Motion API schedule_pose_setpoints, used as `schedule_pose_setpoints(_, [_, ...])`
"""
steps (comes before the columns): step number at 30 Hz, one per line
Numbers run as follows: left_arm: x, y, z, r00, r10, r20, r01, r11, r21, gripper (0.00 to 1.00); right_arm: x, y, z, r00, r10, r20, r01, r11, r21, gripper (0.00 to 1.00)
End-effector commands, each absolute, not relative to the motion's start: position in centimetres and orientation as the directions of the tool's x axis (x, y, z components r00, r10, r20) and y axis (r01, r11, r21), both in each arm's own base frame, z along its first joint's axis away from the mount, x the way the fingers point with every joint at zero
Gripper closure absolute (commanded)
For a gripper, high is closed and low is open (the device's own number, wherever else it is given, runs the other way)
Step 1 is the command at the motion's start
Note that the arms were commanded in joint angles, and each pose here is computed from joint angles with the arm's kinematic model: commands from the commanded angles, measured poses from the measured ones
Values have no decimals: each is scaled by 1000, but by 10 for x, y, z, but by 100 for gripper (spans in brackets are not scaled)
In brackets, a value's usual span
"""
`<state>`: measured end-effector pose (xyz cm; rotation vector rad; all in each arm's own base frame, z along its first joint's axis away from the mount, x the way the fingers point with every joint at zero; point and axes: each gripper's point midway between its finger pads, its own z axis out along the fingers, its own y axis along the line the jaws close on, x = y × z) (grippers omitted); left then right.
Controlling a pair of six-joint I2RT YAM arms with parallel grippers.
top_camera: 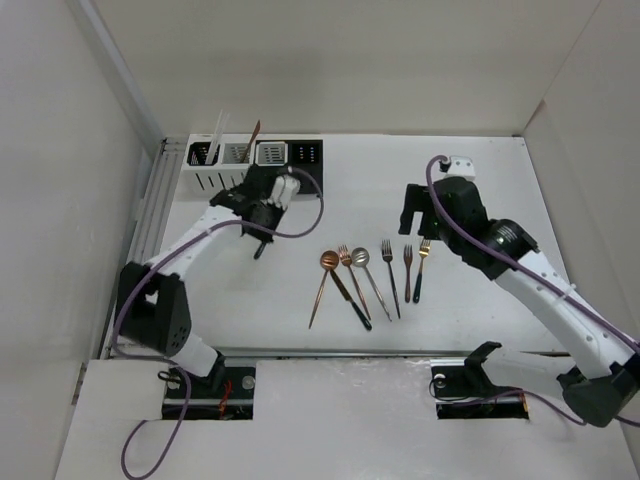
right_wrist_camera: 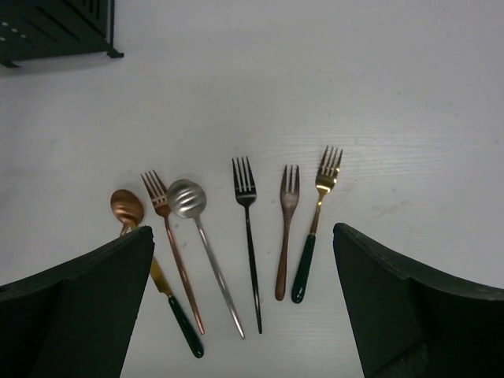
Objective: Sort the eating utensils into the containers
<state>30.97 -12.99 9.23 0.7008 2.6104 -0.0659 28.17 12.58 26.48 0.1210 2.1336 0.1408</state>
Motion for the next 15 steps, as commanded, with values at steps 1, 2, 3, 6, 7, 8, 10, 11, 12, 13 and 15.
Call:
schedule_pose_setpoints(1, [375,-132,222,-470,447,-761,482,852,203,100,313,166,300,-448,128,-885,-115,973,199,0])
schedule_pose_setpoints(2, [390,-123,248,-415,413,-811,446,869,214,100,318,169,303,-441,120,-889,-122,974,192,0])
schedule_pose_setpoints(3, [401,-121,263,-371,390,-843,427,877,218,100,323,177,312,-431,120,-894,-149,968,201,0])
schedule_pose_setpoints(6, [444,-105,333,-107,300,-948,318,914,253,100,340,192,309,-436,69,-897,-187,968,166,0])
schedule_pose_setpoints(7, [455,-102,348,-37,290,-956,297,917,266,100,346,196,320,-412,73,-908,-196,966,167,0])
schedule_pose_setpoints(8, [476,-100,364,61,267,-962,268,924,274,100,354,204,316,-419,55,-906,-209,965,156,0])
schedule_pose_setpoints(10, [501,-86,377,134,266,-955,244,925,292,100,363,210,324,-404,26,-915,-235,963,131,0])
schedule_pose_setpoints(11, [513,-82,379,152,254,-955,241,928,286,100,367,213,325,-396,18,-918,-241,963,123,0])
schedule_pose_setpoints(12, [536,-72,363,141,258,-956,234,929,286,100,374,217,318,-405,-11,-914,-247,964,98,0])
schedule_pose_setpoints(13, [548,-69,376,177,256,-950,227,929,292,100,378,220,317,-407,-13,-913,-247,964,96,0])
schedule_pose_setpoints(15, [576,-63,349,138,261,-955,233,929,287,100,389,227,316,-407,-30,-913,-253,964,81,0])
